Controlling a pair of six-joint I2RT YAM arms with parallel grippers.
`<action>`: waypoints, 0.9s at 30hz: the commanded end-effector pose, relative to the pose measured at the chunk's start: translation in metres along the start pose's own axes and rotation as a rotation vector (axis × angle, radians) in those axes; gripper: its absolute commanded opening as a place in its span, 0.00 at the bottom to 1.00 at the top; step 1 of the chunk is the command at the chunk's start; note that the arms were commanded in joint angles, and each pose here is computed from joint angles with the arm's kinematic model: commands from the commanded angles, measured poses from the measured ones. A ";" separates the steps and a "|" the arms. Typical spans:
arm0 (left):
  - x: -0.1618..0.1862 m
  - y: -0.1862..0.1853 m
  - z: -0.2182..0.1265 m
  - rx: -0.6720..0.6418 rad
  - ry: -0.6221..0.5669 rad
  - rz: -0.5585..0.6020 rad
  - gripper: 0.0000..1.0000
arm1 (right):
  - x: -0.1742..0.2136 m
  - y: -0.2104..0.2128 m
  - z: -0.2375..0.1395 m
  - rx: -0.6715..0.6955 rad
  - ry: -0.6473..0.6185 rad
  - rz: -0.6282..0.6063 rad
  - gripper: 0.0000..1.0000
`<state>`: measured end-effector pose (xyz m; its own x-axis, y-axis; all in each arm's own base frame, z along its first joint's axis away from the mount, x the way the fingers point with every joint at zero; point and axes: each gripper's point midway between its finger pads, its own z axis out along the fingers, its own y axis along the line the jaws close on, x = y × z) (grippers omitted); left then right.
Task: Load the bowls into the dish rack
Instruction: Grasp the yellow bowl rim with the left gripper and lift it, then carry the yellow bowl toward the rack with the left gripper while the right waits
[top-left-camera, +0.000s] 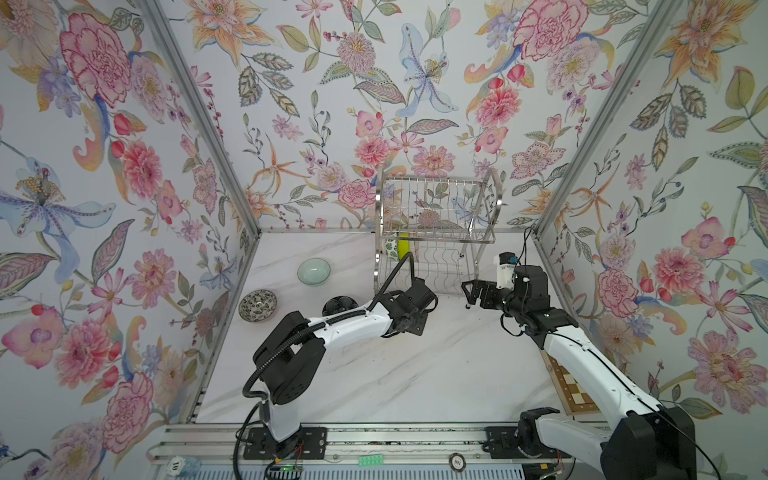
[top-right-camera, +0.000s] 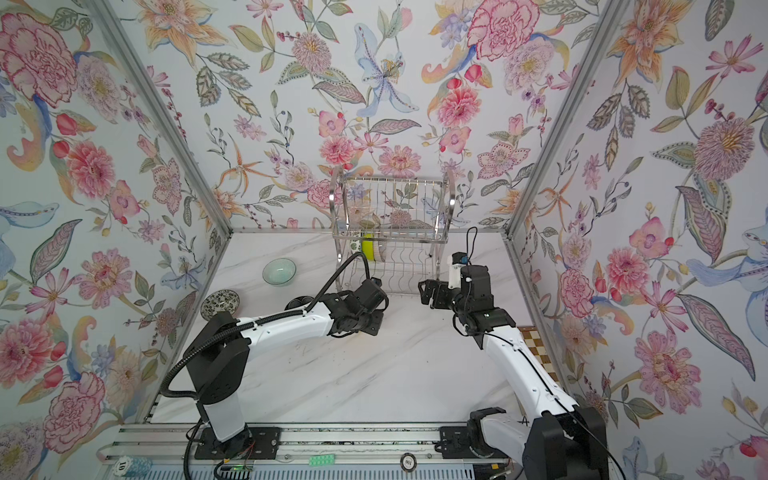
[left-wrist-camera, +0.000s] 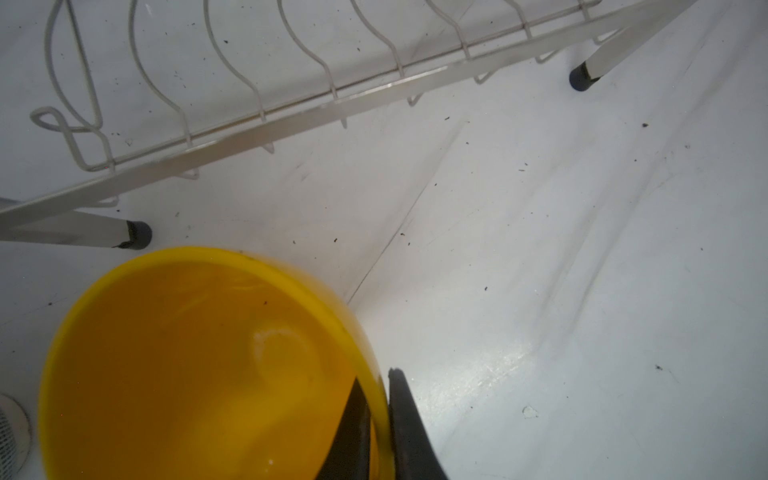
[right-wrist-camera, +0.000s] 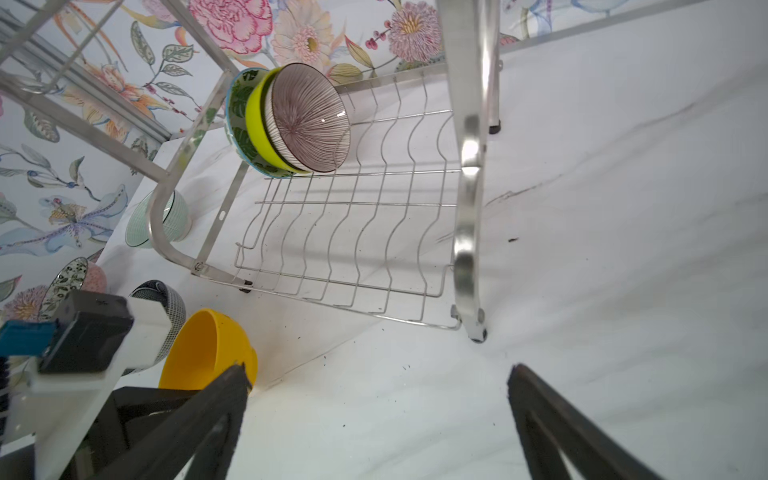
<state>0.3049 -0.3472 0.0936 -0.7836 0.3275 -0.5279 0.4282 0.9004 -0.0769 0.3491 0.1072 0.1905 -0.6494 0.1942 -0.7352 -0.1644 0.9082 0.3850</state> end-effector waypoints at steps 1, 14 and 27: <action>-0.008 -0.015 0.000 0.012 0.007 0.026 0.00 | 0.001 -0.014 -0.001 0.063 0.046 0.086 0.99; 0.036 -0.017 0.025 -0.095 0.175 0.047 0.07 | -0.007 -0.035 -0.028 0.227 -0.007 0.168 0.99; 0.010 -0.029 0.008 -0.109 0.086 -0.028 0.50 | -0.004 -0.010 -0.038 0.157 0.033 0.170 0.99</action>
<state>0.2831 -0.3726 0.0569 -0.8430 0.3632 -0.3967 0.3897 0.9208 0.0147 0.3293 0.0779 0.2041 -0.6798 0.3271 -0.6564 0.0675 0.9191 0.3882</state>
